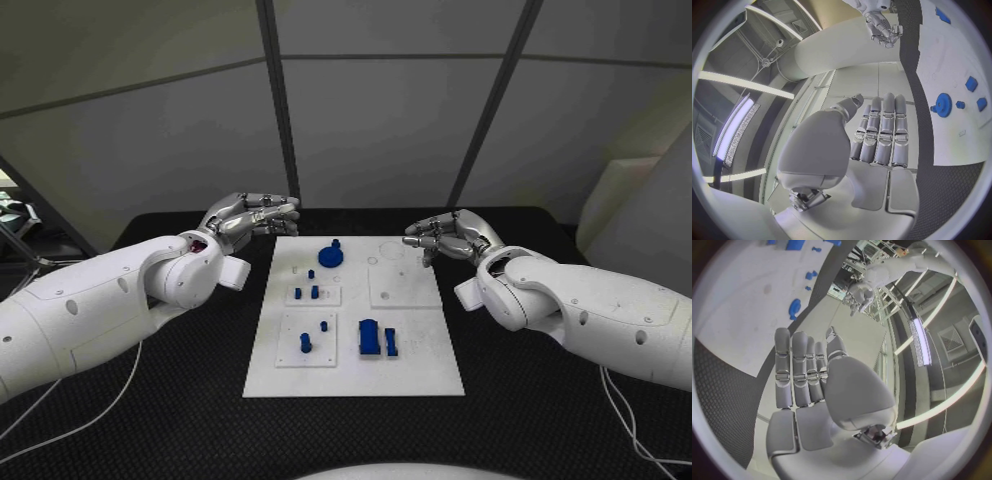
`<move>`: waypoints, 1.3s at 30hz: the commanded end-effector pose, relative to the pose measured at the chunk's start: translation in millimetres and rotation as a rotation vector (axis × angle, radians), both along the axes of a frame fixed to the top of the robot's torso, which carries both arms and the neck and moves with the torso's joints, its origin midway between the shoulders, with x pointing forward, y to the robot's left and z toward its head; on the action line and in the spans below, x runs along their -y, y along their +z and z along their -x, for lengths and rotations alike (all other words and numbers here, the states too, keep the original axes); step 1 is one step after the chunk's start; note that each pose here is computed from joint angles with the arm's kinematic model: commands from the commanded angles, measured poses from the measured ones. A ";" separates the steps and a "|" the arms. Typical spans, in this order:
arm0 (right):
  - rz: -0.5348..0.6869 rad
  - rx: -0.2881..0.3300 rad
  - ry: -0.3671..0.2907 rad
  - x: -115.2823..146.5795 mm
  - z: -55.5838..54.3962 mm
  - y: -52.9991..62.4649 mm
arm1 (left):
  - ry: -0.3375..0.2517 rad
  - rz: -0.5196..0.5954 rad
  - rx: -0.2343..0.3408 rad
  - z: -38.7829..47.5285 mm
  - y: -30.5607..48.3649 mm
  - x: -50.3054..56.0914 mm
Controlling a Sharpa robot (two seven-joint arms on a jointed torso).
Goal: Assemble the parts on the task board
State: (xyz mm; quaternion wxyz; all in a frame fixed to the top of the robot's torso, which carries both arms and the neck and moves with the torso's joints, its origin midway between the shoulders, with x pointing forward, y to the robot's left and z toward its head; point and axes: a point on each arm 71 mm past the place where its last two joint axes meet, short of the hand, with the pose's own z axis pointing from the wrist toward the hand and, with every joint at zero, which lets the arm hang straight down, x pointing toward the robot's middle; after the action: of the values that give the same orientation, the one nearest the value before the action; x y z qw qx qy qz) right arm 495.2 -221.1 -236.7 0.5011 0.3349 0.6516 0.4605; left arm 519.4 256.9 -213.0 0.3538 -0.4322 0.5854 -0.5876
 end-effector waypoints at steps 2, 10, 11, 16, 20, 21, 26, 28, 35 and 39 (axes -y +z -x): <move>-0.251 -0.002 -0.048 9.9 -23.4 0.5 | 0.148 0.077 0.024 -12.2 -1.1 -6.8; -0.290 0.002 -0.067 11.7 -56.7 -12.4 | 0.285 0.096 0.027 -35.1 -16.8 0.0; -0.291 0.001 -0.069 11.1 -59.3 -13.9 | 0.295 0.096 0.028 -37.1 -18.6 1.4; -0.227 -0.012 -0.115 11.0 -63.7 -20.4 | 0.253 0.071 -0.002 -39.7 -26.6 11.1; -0.232 -0.009 -0.118 9.7 -61.9 -19.6 | 0.256 0.067 0.000 -37.7 -26.2 12.8; -0.235 -0.007 -0.120 9.1 -60.9 -19.1 | 0.259 0.065 0.001 -36.5 -26.0 13.8; -0.262 0.009 -0.138 2.6 -50.4 -14.5 | 0.278 0.044 0.014 -24.8 -24.1 23.1; -0.276 0.015 -0.149 -0.8 -44.1 -12.0 | 0.289 0.032 0.021 -17.6 -23.0 28.1; -0.330 0.030 -0.200 -15.0 -11.5 -0.9 | 0.334 -0.021 0.050 18.7 -17.7 48.6; -0.351 0.029 -0.228 -21.5 7.9 5.0 | 0.354 -0.046 0.063 37.6 -14.7 56.9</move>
State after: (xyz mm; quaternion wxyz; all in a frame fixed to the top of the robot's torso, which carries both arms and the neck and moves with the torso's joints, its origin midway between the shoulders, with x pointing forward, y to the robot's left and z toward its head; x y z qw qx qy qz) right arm 489.2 -193.7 -236.3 0.4551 0.4523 0.5502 0.5344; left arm 483.2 193.4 -234.2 0.4166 -0.4992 0.5313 -0.5431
